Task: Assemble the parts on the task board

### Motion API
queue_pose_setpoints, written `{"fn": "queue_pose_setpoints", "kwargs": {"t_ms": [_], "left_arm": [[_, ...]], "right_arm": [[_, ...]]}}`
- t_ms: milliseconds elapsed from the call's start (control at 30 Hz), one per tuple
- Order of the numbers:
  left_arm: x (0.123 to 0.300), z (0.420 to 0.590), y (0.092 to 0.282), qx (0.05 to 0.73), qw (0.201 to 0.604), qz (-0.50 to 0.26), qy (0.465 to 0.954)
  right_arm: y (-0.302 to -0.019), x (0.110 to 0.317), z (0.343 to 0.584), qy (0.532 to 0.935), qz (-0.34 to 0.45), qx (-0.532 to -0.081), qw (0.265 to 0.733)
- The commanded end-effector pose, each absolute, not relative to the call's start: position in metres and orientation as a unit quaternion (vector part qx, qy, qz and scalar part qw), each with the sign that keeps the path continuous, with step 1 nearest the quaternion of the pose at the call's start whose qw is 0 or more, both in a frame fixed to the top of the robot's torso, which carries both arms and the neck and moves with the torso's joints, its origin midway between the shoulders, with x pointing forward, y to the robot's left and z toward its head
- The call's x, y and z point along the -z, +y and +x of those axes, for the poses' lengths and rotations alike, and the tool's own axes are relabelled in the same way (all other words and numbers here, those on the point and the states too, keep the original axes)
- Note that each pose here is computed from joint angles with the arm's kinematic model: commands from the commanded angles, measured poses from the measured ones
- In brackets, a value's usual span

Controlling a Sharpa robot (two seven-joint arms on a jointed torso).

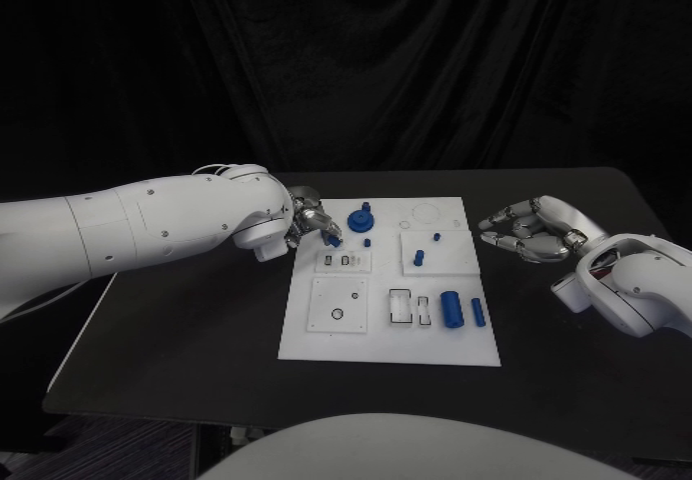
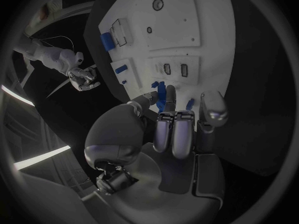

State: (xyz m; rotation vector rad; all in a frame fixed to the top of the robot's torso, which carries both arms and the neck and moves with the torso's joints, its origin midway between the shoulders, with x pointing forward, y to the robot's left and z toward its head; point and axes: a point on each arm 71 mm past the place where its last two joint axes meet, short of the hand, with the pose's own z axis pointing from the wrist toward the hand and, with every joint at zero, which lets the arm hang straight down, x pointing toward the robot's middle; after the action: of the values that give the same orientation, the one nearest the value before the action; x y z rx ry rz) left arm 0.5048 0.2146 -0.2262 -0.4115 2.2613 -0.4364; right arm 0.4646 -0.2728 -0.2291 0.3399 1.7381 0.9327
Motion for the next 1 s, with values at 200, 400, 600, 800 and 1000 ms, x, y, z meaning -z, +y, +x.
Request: {"fn": "queue_pose_setpoints", "kwargs": {"t_ms": [200,400,600,800,1000], "left_arm": [[0.234,0.492,0.219,0.204,0.469,-0.197,0.837],[0.245,0.483,0.221,0.212,0.479,-0.211,0.825],[0.254,0.478,0.218,0.221,0.488,-0.218,0.816],[0.26,0.475,0.213,0.225,0.485,-0.218,0.816],[0.266,0.472,0.211,0.221,0.474,-0.217,0.824]], "right_arm": [[-0.273,0.229,0.464,0.73,0.147,-0.389,0.542],[-0.272,0.229,0.464,0.728,0.146,-0.39,0.544],[-0.271,0.229,0.464,0.727,0.145,-0.392,0.545],[-0.271,0.229,0.464,0.727,0.145,-0.392,0.545],[-0.27,0.229,0.465,0.727,0.144,-0.393,0.545]]}}
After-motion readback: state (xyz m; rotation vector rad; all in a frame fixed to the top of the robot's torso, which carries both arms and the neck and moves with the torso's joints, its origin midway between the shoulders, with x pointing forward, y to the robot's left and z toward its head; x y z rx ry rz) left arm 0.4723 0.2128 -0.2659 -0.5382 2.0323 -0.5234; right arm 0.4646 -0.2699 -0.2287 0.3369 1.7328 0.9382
